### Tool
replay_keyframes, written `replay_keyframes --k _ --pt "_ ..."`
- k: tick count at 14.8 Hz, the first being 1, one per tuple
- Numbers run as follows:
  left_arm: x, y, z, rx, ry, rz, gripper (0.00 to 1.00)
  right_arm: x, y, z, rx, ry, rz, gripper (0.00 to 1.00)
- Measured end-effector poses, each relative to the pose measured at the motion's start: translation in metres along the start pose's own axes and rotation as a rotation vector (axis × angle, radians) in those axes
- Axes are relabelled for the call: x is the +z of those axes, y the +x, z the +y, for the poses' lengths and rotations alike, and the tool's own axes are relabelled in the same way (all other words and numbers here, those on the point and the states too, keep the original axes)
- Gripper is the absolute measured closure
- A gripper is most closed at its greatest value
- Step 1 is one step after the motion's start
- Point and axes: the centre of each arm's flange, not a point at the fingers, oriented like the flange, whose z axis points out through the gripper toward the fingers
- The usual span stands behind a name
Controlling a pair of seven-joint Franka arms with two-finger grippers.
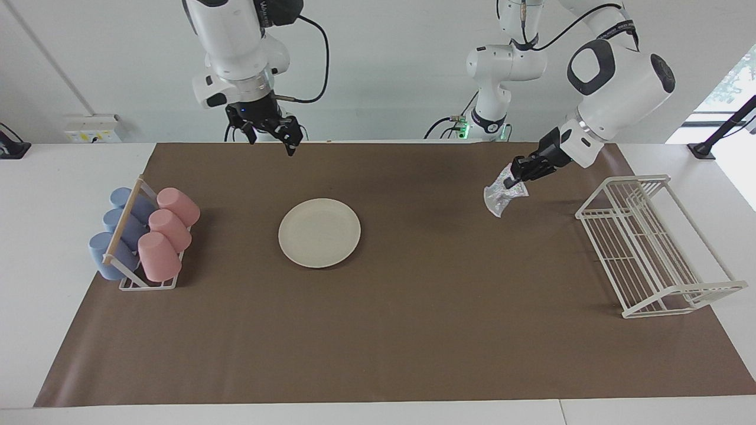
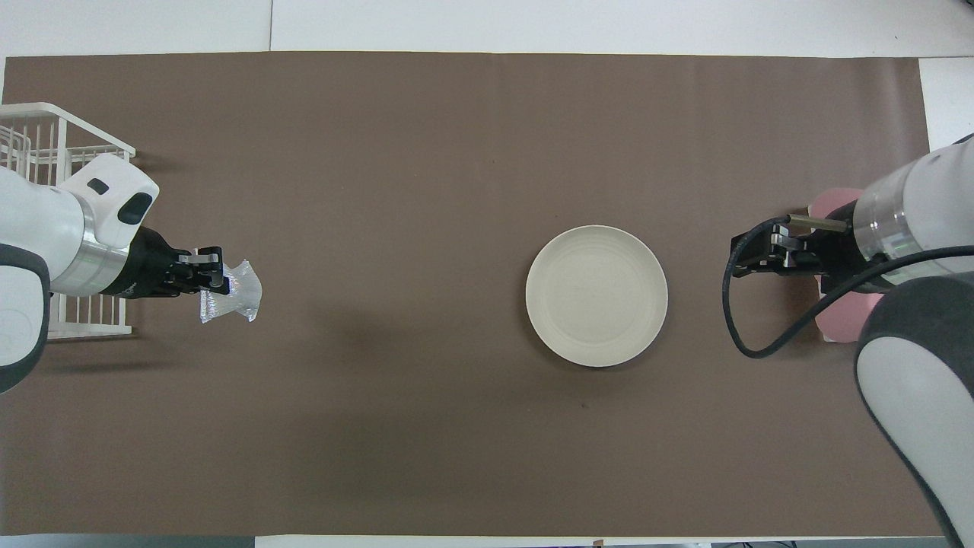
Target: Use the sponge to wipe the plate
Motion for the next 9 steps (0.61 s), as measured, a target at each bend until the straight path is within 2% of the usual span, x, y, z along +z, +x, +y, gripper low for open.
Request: replay_keyframes --k 3,6,9 --pt "-0.01 -0.003 -0.009 0.054 0.206 -0.007 0.94 0.0 0.009 0.019 -0.114 0.007 0.018 0.0" --pt "-0.034 -0.001 -0.006 0.109 0.436 0.001 0.94 -0.003 0.018 0.02 -0.181 0.018 0.081 0.0" --pt "-0.043 0.007 -0.007 0.143 0.658 0.029 0.94 0.006 0.026 0.018 -0.242 0.016 0.083 0.0"
